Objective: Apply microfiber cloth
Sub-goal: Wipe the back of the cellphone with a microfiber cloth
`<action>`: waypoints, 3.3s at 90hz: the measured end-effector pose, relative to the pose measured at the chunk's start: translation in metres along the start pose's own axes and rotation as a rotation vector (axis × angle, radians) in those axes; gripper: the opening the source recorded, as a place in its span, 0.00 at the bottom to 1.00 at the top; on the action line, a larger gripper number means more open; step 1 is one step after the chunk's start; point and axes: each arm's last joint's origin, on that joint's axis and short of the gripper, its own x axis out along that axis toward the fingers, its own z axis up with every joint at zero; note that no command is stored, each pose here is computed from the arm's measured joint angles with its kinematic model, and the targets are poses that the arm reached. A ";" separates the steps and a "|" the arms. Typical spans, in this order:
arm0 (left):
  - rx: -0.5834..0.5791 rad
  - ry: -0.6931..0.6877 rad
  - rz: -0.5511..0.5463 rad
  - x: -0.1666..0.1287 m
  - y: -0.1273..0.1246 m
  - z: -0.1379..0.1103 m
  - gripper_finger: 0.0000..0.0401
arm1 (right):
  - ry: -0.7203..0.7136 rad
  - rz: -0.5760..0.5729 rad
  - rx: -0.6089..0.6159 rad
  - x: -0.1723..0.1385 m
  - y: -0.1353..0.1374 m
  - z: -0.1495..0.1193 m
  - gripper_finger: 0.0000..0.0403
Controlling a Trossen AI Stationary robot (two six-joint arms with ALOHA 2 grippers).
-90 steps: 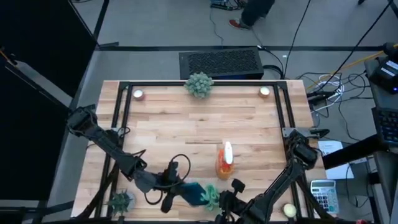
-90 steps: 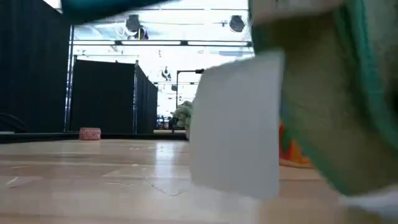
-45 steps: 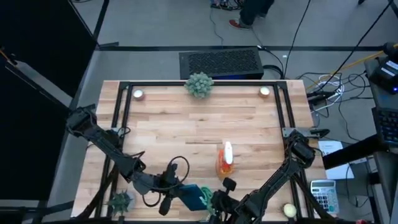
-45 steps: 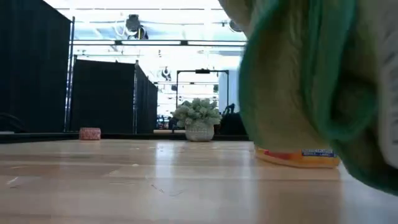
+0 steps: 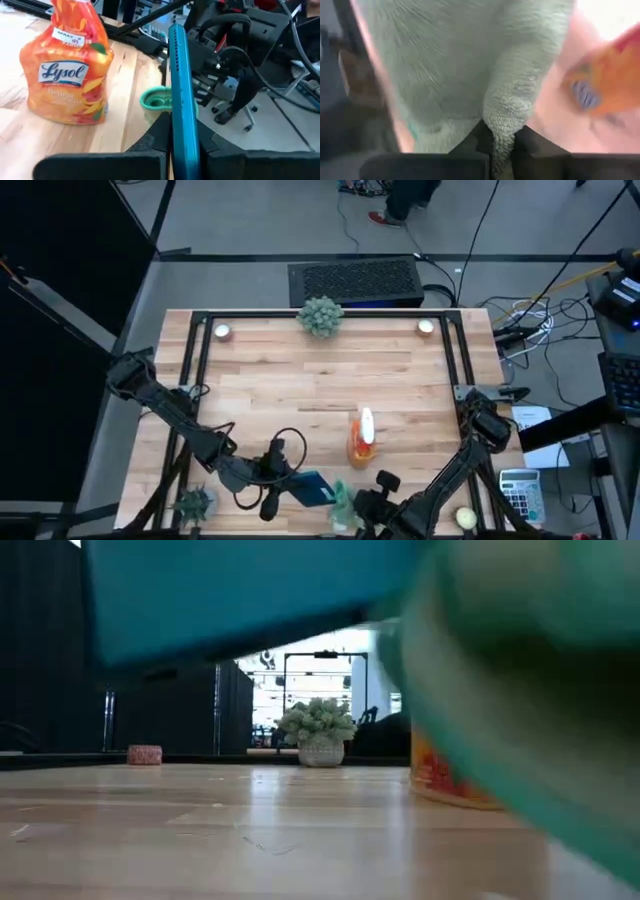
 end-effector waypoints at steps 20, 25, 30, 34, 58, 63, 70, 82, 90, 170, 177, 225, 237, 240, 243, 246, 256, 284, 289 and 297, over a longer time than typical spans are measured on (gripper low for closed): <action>-0.005 0.028 0.007 0.000 0.002 -0.002 0.02 | 0.026 0.113 -0.033 -0.005 0.011 0.007 0.02; -0.007 0.042 0.013 0.000 0.003 -0.003 0.02 | 0.007 0.136 -0.044 -0.011 0.015 0.012 0.02; -0.005 0.047 0.020 0.000 0.004 -0.004 0.02 | -0.041 0.157 -0.061 -0.019 0.020 0.019 0.02; -0.012 0.041 0.025 0.001 0.005 -0.003 0.02 | -0.087 0.181 -0.085 -0.026 0.025 0.025 0.02; -0.090 -0.087 0.034 0.002 0.003 0.009 0.02 | -0.396 0.191 -0.155 -0.030 0.032 0.072 0.02; -0.099 -0.100 0.022 0.001 0.002 0.010 0.02 | -0.430 0.166 -0.151 -0.024 0.028 0.086 0.02; -0.103 -0.107 0.015 0.001 0.001 0.011 0.02 | -0.478 0.132 -0.153 -0.017 0.022 0.104 0.02; -0.093 -0.101 0.028 0.001 0.001 0.008 0.02 | -0.494 0.070 -0.120 -0.007 0.011 0.121 0.02; -0.085 -0.099 0.036 0.000 0.001 0.007 0.02 | -0.449 0.072 -0.089 -0.004 0.007 0.122 0.02; -0.103 -0.110 -0.021 -0.006 -0.004 0.014 0.02 | -0.702 -0.061 0.064 -0.100 0.005 0.117 0.02; -0.103 -0.109 -0.012 -0.006 -0.004 0.014 0.02 | -0.654 -0.071 0.056 -0.083 0.000 0.124 0.02; -0.087 -0.149 0.004 -0.012 -0.004 0.021 0.02 | -0.364 0.022 0.167 -0.018 0.013 0.035 0.02; -0.059 -0.130 -0.006 -0.012 -0.005 0.021 0.02 | -0.250 0.028 0.232 -0.006 0.009 0.006 0.02; -0.041 -0.118 -0.003 -0.013 -0.005 0.020 0.02 | -0.216 0.034 0.242 -0.006 0.009 -0.001 0.02; -0.004 -0.101 0.006 -0.013 -0.004 0.019 0.02 | -0.190 0.039 0.245 -0.006 0.009 -0.007 0.02; 0.041 -0.080 0.019 -0.015 -0.003 0.018 0.02 | -0.177 0.047 0.240 -0.009 0.010 -0.013 0.02; 0.213 -0.023 0.096 -0.020 0.001 0.021 0.02 | -0.173 0.079 0.194 -0.020 0.016 -0.031 0.02; 0.731 0.271 0.528 -0.019 0.054 0.020 0.02 | -0.246 0.090 0.178 -0.025 0.020 -0.046 0.04; 0.749 0.332 0.582 -0.019 0.068 0.018 0.02 | -0.245 0.085 0.183 -0.022 0.021 -0.047 0.04; 0.790 0.399 0.660 -0.016 0.087 0.015 0.02 | -0.244 0.068 0.174 -0.013 0.022 -0.051 0.04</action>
